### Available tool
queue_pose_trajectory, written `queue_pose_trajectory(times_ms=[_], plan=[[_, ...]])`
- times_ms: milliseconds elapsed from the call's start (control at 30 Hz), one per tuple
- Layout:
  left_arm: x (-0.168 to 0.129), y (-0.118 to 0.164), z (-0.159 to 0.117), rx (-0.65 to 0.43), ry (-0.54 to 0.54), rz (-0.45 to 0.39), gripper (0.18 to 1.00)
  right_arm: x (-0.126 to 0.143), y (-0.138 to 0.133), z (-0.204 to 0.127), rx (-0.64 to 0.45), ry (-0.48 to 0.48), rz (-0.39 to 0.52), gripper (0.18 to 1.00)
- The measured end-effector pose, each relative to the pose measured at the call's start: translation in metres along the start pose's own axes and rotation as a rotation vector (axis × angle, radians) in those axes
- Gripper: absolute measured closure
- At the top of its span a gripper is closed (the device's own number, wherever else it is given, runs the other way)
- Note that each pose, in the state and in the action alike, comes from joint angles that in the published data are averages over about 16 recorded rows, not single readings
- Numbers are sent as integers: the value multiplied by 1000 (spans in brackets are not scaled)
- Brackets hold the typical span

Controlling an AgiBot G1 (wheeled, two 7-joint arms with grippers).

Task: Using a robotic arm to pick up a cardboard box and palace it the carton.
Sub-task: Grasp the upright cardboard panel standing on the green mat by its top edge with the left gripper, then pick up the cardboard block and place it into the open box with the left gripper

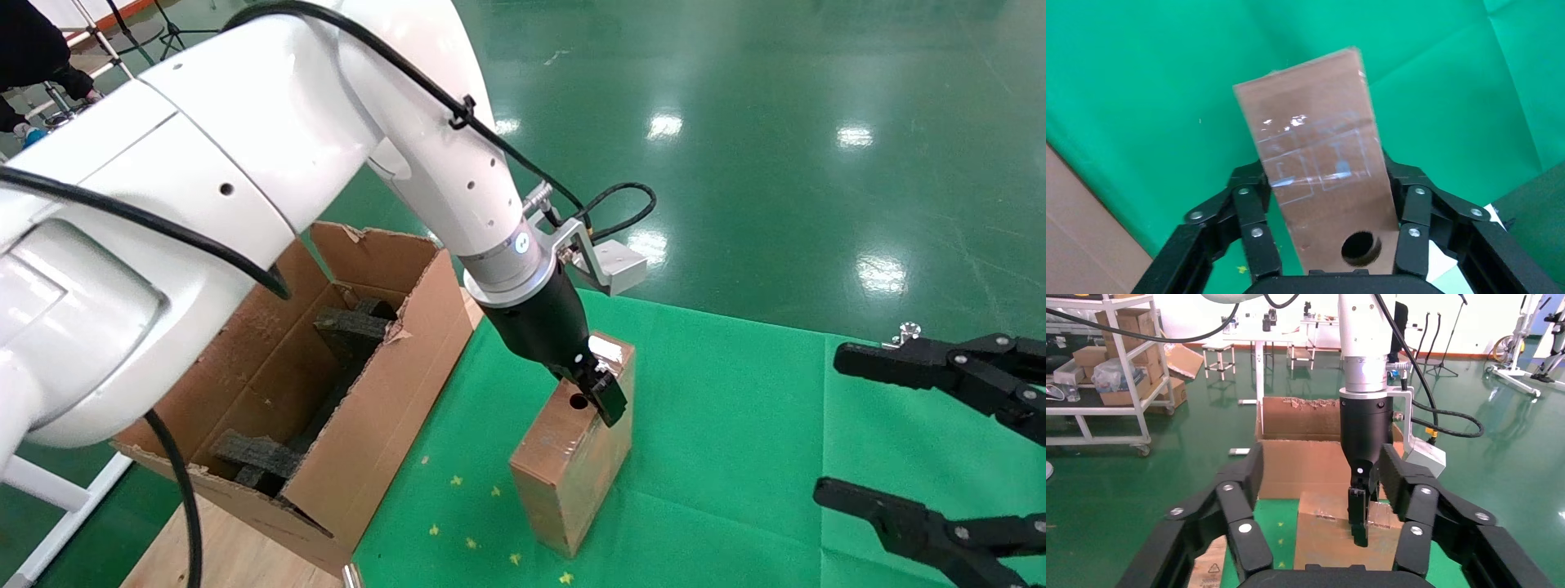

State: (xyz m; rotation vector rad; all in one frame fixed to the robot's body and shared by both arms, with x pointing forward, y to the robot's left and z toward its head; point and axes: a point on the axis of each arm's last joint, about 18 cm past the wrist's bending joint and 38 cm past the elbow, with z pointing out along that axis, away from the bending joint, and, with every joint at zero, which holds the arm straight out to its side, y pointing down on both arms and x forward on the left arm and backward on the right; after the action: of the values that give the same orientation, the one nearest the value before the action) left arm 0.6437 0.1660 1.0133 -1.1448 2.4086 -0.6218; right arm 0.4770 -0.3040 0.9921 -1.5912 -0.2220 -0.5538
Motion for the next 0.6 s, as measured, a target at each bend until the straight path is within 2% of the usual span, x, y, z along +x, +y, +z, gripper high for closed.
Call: queue_pose_trajectory(times_ms=[167, 300, 500, 600], plan=[[-10, 4, -14, 35, 8, 21, 579, 0, 0, 0, 0, 0, 0, 484], [-25, 9, -36, 96, 15, 43, 669, 0, 0, 0, 0, 0, 0, 395], [-57, 22, -93, 242, -13, 84, 748, 0, 0, 0, 0, 0, 0, 299], [-75, 33, -127, 323, -51, 98, 759, 0, 0, 0, 0, 0, 0, 256]])
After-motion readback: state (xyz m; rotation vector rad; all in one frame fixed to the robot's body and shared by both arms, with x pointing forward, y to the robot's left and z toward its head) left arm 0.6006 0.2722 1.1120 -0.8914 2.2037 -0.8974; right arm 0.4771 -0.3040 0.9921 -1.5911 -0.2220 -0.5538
